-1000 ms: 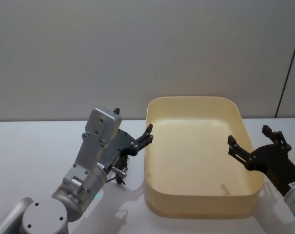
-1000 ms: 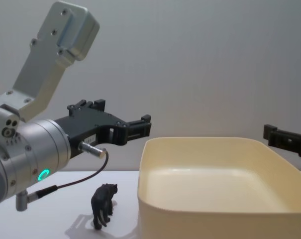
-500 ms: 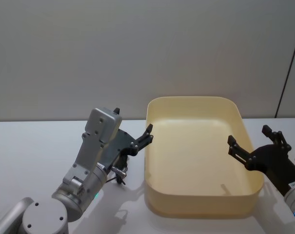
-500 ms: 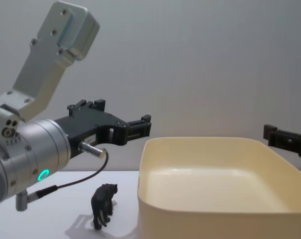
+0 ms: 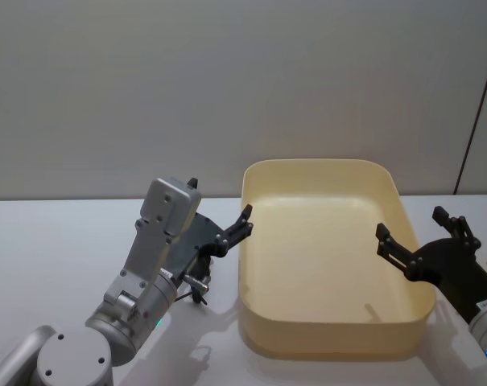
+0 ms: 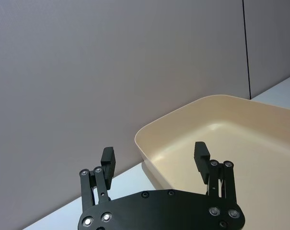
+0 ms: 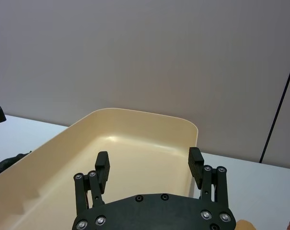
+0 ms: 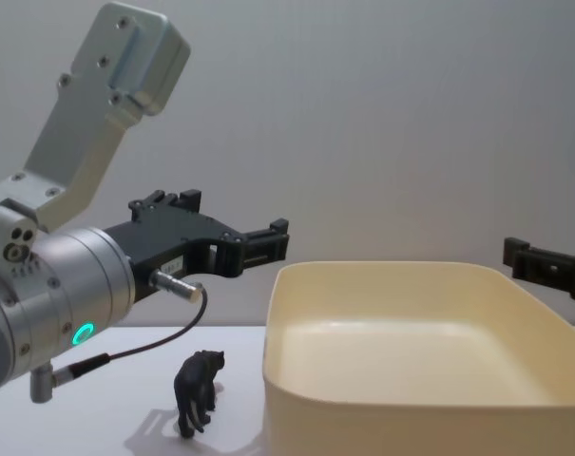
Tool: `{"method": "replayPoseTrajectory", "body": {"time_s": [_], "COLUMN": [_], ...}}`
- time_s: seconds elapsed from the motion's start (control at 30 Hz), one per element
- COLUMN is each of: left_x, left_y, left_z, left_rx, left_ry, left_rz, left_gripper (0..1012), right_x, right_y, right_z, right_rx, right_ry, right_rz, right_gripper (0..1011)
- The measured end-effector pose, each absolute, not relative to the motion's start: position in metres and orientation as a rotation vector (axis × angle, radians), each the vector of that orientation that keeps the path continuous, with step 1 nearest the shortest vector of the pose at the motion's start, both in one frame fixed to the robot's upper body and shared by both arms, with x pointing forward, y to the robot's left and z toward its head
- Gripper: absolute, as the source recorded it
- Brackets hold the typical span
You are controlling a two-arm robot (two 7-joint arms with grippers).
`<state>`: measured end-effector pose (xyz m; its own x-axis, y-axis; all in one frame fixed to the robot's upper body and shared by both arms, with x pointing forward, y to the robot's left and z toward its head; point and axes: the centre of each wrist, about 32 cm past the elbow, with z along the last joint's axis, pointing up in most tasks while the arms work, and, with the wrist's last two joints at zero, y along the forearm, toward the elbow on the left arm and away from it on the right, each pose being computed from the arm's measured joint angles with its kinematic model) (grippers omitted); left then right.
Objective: Pick up the toy alternately with two hands and place it into the central storage box.
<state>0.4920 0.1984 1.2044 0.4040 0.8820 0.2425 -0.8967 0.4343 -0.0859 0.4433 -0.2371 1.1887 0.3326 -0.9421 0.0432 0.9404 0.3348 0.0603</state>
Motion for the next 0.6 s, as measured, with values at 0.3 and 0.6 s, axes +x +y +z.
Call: {"method": "replayPoseTrajectory", "body": {"time_s": [0.3, 0.6], "left_x": [0.492, 0.492], "left_y": [0.1984, 0.1984], "left_z": [1.2044, 1.2044], "left_rx": [0.061, 0.061], "left_ry": [-0.268, -0.268], "left_rz": [1.124, 1.124], "left_gripper": [1001, 1001], "right_x": [0.4433, 0.4433], "right_y": [-0.2371, -0.2372], "right_z": [1.1887, 1.1886], "right_rx": [0.026, 0.026], "right_ry": [-0.075, -0.075], "right_rz": [-1.23, -1.23], "right_gripper": [1001, 1001]}}
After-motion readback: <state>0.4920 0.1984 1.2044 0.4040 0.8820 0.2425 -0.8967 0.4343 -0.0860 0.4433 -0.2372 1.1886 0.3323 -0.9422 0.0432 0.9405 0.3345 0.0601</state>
